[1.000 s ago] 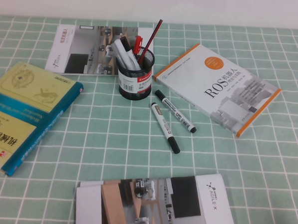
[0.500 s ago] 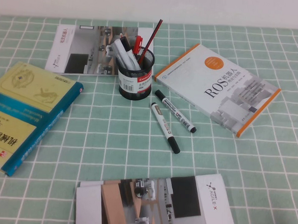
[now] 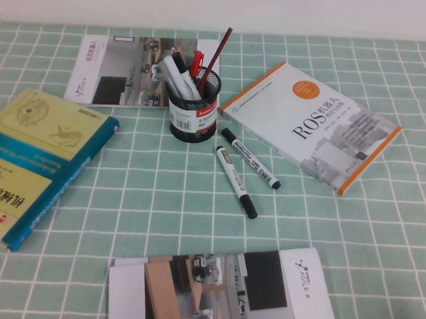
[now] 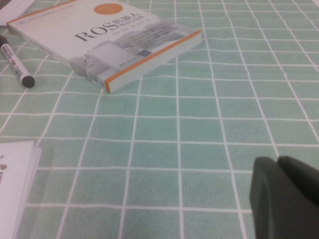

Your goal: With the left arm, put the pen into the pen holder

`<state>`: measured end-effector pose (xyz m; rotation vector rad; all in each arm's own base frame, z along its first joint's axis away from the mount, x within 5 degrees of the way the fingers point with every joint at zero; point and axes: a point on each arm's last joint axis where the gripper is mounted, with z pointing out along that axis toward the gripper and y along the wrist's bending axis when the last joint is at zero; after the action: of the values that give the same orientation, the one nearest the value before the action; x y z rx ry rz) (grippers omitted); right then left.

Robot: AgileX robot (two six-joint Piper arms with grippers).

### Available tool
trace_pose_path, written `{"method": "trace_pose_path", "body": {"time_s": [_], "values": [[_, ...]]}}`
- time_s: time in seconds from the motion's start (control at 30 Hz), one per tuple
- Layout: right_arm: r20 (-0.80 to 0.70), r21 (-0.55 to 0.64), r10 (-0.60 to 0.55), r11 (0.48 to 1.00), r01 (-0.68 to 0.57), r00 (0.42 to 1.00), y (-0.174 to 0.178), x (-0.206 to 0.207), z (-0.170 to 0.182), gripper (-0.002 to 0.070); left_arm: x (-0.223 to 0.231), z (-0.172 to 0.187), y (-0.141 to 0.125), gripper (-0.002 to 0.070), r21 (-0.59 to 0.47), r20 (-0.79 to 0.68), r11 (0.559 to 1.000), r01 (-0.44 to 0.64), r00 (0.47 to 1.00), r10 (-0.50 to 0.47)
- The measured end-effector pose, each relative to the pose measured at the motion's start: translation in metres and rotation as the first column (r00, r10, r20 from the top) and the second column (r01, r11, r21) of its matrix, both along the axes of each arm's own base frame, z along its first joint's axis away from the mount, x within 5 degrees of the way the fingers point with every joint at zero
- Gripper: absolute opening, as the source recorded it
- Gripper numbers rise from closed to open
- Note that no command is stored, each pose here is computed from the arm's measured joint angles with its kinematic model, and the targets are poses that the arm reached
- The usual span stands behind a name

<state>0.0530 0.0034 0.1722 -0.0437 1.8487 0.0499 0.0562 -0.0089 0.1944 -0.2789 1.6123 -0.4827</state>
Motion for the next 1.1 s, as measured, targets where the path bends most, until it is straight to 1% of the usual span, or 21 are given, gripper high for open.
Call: {"method": "trace_pose_path", "body": {"time_s": [0.1, 0.23, 0.33, 0.43, 0.5, 0.6, 0.67, 0.73, 0.83, 0.97, 1.07, 1.1], "values": [[0.000, 0.000, 0.000, 1.000, 0.000, 1.000, 0.000, 0.000, 0.000, -0.0020, 0.000, 0.003, 0.001, 0.0000, -0.008, 0.032, 1.000, -0.007, 0.999, 0.007], [0.000, 0.000, 0.000, 1.000, 0.000, 1.000, 0.000, 0.000, 0.000, -0.0020, 0.000, 0.003, 0.000, 0.0000, -0.066, 0.019, 0.998, -0.004, 1.000, 0.006], [0.000, 0.000, 0.000, 1.000, 0.000, 1.000, 0.000, 0.000, 0.000, -0.0020, 0.000, 0.013, -0.002, 0.0000, -0.071, -0.052, 0.997, 0.018, 0.998, -0.021], [0.000, 0.000, 0.000, 1.000, 0.000, 1.000, 0.000, 0.000, 0.000, -0.0020, 0.003, 0.038, -0.005, 0.0000, -0.058, -0.147, 0.997, 0.043, 0.988, -0.051], [0.000, 0.000, 0.000, 1.000, 0.000, 1.000, 0.000, 0.000, 0.000, -0.0020, 0.009, 0.055, -0.008, 0.0000, -0.043, -0.229, 0.997, 0.063, 0.971, -0.071], [0.000, 0.000, 0.000, 1.000, 0.000, 1.000, 0.000, 0.000, 0.000, -0.0020, 0.024, 0.079, -0.013, 0.0000, 0.008, -0.384, 0.993, 0.114, 0.918, -0.102], [0.000, 0.000, 0.000, 1.000, 0.000, 1.000, 0.000, 0.000, 0.000, -0.0020, 0.037, 0.093, -0.017, 0.0000, 0.056, -0.485, 0.982, 0.180, 0.864, -0.131], [0.000, 0.000, 0.000, 1.000, 0.000, 1.000, 0.000, 0.000, 0.000, -0.0020, 0.052, 0.107, -0.021, 0.0000, 0.088, -0.542, 0.967, 0.239, 0.826, -0.155], [0.000, 0.000, 0.000, 1.000, 0.000, 1.000, 0.000, 0.000, 0.000, -0.0020, 0.081, 0.118, -0.028, 0.0000, 0.100, -0.612, 0.944, 0.314, 0.768, -0.190], [0.000, 0.000, 0.000, 1.000, 0.000, 1.000, 0.000, 0.000, 0.000, -0.0020, 0.124, 0.116, -0.042, 0.0000, 0.071, -0.684, 0.912, 0.404, 0.685, -0.250], [0.000, 0.000, 0.000, 1.000, 0.000, 1.000, 0.000, 0.000, 0.000, -0.0020, 0.156, 0.104, -0.063, 0.0000, 0.044, -0.742, 0.877, 0.478, 0.604, -0.292], [0.000, 0.000, 0.000, 1.000, 0.000, 1.000, 0.000, 0.000, 0.000, -0.0020, 0.164, 0.101, -0.071, 0.0000, 0.038, -0.753, 0.866, 0.499, 0.584, -0.304]]}}
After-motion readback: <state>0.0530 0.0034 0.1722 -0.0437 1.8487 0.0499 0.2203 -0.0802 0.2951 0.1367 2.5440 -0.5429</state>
